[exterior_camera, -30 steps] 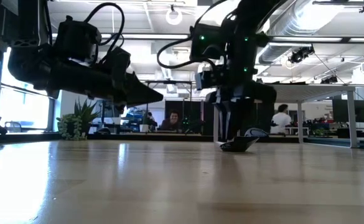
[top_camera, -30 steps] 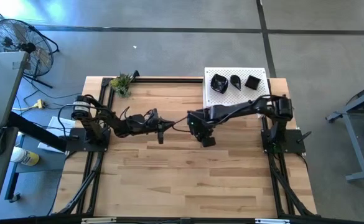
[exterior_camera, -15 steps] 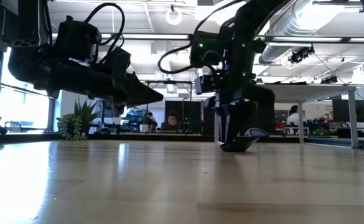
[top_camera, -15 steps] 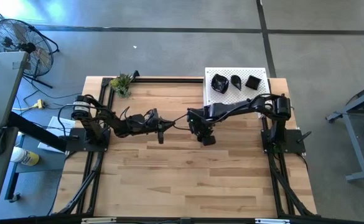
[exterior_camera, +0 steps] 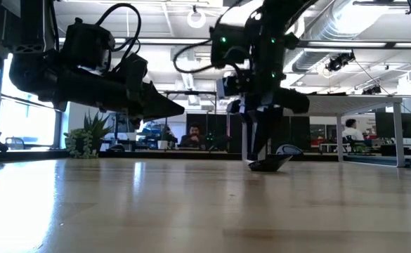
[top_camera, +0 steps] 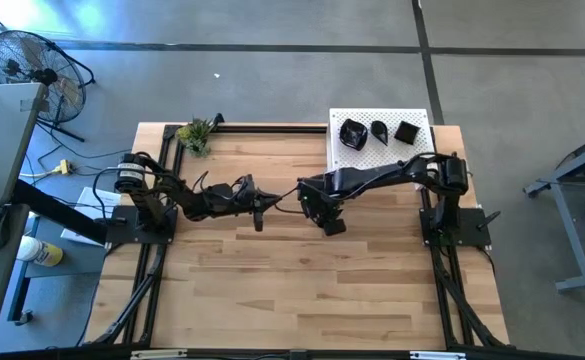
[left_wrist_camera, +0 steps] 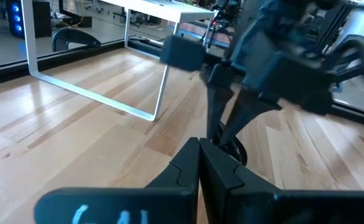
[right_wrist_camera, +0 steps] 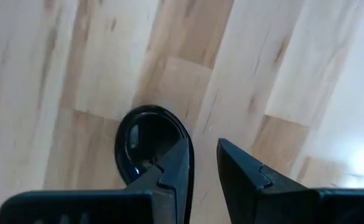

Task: Pick & Place Mini shaped plates
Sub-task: Stack the black drop-shaped plate on top of the black drop-shaped plates on the shelf

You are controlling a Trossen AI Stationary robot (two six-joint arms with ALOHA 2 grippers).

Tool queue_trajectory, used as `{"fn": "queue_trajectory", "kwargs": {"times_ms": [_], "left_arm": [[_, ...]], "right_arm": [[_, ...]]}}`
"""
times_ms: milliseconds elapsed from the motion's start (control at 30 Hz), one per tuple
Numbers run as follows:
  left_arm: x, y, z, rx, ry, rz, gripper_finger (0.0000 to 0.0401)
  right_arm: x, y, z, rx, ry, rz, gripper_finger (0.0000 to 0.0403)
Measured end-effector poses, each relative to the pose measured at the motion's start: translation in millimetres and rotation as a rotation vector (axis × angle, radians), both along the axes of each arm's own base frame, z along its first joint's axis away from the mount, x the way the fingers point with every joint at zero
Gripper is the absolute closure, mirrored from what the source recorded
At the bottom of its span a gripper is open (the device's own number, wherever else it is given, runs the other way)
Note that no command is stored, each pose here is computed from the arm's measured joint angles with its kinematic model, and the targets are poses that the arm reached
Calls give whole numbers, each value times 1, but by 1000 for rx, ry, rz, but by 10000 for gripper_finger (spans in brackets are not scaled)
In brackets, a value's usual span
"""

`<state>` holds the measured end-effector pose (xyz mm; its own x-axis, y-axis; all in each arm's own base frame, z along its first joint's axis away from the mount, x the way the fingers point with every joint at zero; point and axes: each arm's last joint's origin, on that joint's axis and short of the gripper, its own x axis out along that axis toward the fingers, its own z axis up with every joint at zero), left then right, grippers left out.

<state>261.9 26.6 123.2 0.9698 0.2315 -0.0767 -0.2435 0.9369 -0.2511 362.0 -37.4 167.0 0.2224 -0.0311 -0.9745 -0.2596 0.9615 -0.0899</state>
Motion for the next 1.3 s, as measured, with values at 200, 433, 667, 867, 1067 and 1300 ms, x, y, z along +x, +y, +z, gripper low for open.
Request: {"fn": "queue_trajectory", "kwargs": {"times_ms": [200,433,667,867,1067,1300], "left_arm": [[0,0,-1,6,9,-1,401],[0,0,-2,6,19,0,401],[0,0,-2,6,19,0,401],[0,0,-2,6,20,3,401],[0,0,-2,6,24,2,401],[0,0,-2,5,27,2,401]], "right_arm": [[7,6,18,-42,-2,49,324],[9,3,7,-16,29,104,320],[12,3,-11,1,81,115,320],[13,4,-14,29,81,120,320],[13,3,-15,33,81,119,324],[13,1,-15,45,79,114,378]]}}
